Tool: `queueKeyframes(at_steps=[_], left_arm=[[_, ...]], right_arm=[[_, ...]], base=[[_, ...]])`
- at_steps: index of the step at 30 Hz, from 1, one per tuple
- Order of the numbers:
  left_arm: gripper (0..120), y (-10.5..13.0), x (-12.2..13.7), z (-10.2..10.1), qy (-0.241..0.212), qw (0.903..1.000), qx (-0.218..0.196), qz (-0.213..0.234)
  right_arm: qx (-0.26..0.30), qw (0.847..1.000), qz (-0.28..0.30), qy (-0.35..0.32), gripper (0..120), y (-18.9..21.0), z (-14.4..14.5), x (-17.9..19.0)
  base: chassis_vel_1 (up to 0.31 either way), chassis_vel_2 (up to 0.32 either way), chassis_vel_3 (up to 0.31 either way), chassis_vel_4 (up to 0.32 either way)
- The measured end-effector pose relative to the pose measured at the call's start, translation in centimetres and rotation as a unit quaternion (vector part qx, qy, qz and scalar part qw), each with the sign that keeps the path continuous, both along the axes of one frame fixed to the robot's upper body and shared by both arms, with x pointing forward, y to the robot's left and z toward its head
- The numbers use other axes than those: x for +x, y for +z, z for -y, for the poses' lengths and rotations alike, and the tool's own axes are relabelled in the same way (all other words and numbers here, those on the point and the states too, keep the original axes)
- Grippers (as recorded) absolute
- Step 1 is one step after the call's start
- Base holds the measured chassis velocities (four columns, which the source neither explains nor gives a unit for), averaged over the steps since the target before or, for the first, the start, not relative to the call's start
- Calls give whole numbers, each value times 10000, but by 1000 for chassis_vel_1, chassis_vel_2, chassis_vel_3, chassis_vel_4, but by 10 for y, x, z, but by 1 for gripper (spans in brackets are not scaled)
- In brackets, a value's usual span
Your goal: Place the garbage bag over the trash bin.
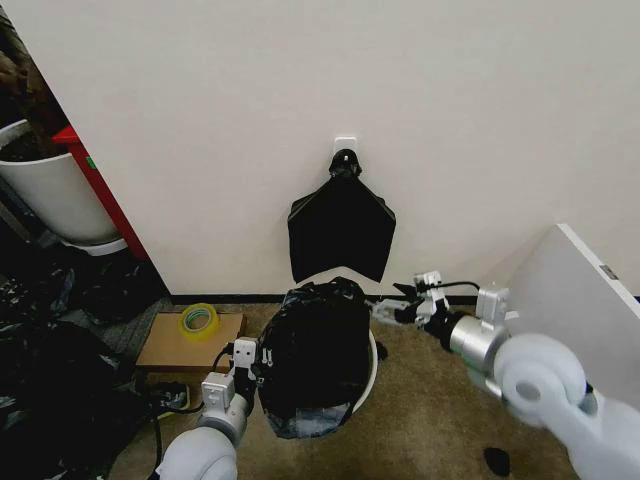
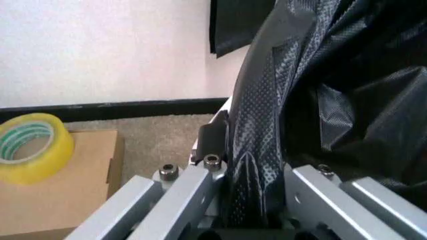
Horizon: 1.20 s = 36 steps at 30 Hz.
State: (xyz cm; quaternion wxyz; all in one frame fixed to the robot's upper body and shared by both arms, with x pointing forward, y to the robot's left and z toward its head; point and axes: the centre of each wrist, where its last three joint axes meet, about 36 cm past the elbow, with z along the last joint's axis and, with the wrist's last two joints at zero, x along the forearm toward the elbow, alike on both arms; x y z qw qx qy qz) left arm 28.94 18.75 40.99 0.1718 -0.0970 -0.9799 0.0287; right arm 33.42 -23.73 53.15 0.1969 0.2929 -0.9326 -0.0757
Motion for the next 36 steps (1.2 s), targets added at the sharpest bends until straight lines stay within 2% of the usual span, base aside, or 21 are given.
queueKeyframes(at_steps=[4,7,8,12,13,16,17,20,21,25,27,30,36], left_arm=[[1,-1,1,3,31,10000,-53,-4],[1,0,1,3,53,9999,-87,-23],[1,0,1,3,53,9999,-87,-23],[1,4,1,2,54,9999,-109,20],[1,4,1,2,54,9999,-109,20],[1,5,0,2,51,9999,-119,23],[1,5,0,2,51,9999,-119,23],[1,5,0,3,65,9999,-154,20],[1,5,0,3,65,9999,-154,20],[1,4,1,3,96,9995,-286,8],[1,4,1,3,103,9994,-323,0],[1,2,3,3,156,9991,-394,-43],[1,3,4,3,215,9977,-625,-160]], right_arm=[[-247,9997,42,-49,100,-15,-11,-19],[-238,9996,-32,-129,87,-26,-16,-25],[-238,9996,-32,-129,87,-26,-16,-25],[-258,9993,-97,-264,67,-39,-19,-24],[-258,9993,-97,-264,67,-39,-19,-24],[-235,9989,-111,-387,53,-43,-20,-25],[-235,9989,-111,-387,53,-43,-20,-25],[-151,9984,-88,-534,38,-42,-22,-24],[-151,9984,-88,-534,38,-42,-22,-24],[-81,9977,-81,-675,19,-41,-20,-26],[-84,9975,-74,-701,16,-41,-19,-26],[-90,9970,-43,-768,3,-40,-16,-27],[-114,9965,-40,-827,0,-40,-14,-27]], base=[[0,0,0,0],[0,0,0,0],[0,0,0,0],[0,0,0,0],[0,0,0,0],[0,0,0,0],[0,0,0,0],[0,0,0,0],[0,0,0,0],[0,0,0,0],[0,0,0,0],[0,0,0,0],[0,0,0,0]])
